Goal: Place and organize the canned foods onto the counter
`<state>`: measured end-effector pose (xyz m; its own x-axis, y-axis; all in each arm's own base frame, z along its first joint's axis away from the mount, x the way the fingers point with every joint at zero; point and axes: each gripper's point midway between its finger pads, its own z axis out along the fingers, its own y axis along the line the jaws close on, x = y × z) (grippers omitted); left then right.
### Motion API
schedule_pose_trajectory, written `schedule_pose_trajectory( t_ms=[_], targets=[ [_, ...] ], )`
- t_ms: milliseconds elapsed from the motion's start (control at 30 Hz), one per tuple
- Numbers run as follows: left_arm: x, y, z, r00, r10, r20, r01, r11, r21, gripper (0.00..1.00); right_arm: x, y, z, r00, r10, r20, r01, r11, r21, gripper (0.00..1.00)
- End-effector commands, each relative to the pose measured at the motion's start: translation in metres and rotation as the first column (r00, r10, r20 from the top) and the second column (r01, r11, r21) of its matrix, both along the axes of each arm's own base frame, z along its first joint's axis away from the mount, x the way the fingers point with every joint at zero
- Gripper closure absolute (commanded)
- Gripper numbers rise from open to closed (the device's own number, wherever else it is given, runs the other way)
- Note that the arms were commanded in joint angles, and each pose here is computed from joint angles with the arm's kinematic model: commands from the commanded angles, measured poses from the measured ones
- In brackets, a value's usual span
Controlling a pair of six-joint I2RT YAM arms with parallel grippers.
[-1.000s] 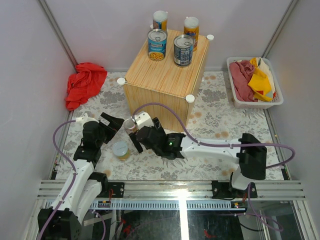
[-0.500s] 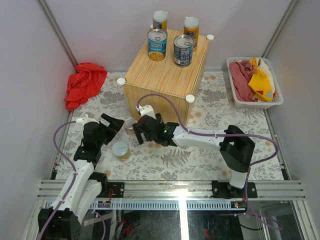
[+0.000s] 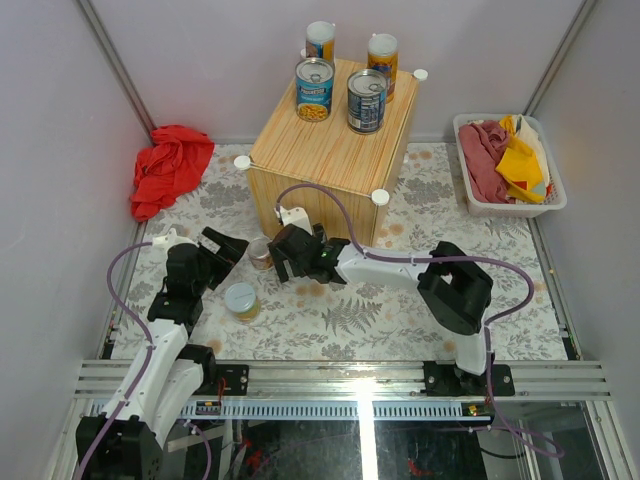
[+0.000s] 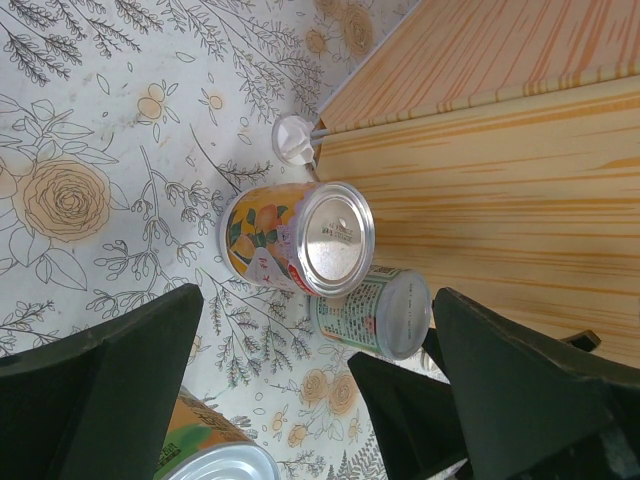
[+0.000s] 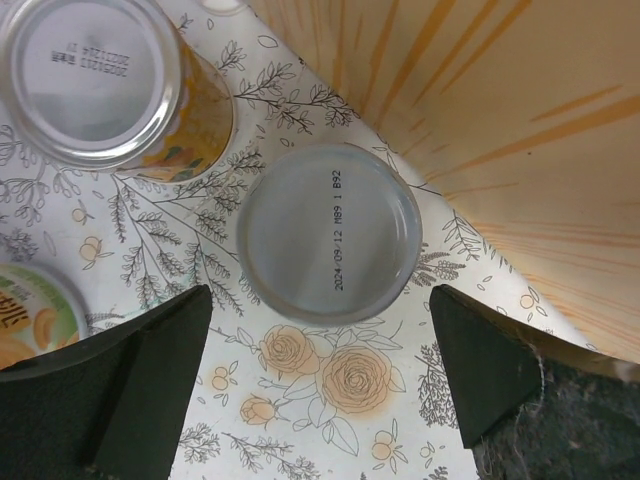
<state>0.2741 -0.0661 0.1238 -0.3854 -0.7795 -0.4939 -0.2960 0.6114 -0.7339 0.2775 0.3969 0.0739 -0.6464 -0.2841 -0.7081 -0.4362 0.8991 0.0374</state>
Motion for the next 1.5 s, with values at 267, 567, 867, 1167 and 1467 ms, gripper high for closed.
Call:
schedule_pose_trajectory(
  t_ms=[267,567,867,1167,1467],
  targets=[
    [-0.002,0.003,-0.005,1.0,0.006,0.0,-0.006,1.0,0.011,0.0,0.031,0.024,0.011,1.0,0.002,0.029,-0.005,0.996,0.084,0.03],
    [-0.004,0.003,-0.002,1.0,0.011,0.006,-0.011,1.0,0.006,0.0,0.036,0.024,0.001,1.0,0.014,0.02,-0.015,0.998,0.062,0.11],
    [-0.006,0.003,0.004,1.0,0.014,0.026,-0.014,1.0,-0.004,0.0,0.023,0.013,0.002,0.999,0.032,-0.016,-0.031,0.998,0.055,0.8],
    [-0.001,0.0,0.028,0.996,0.022,0.084,-0.018,0.999,-0.047,0.0,-0.002,0.016,0.062,0.994,0.11,-0.022,-0.103,0.971,0.214,1.0],
    [0.009,-0.013,0.082,0.975,0.005,0.222,0.03,0.988,-0.154,0.0,-0.042,0.024,0.179,0.979,0.203,-0.003,-0.17,0.829,0.532,1.0]
  ],
)
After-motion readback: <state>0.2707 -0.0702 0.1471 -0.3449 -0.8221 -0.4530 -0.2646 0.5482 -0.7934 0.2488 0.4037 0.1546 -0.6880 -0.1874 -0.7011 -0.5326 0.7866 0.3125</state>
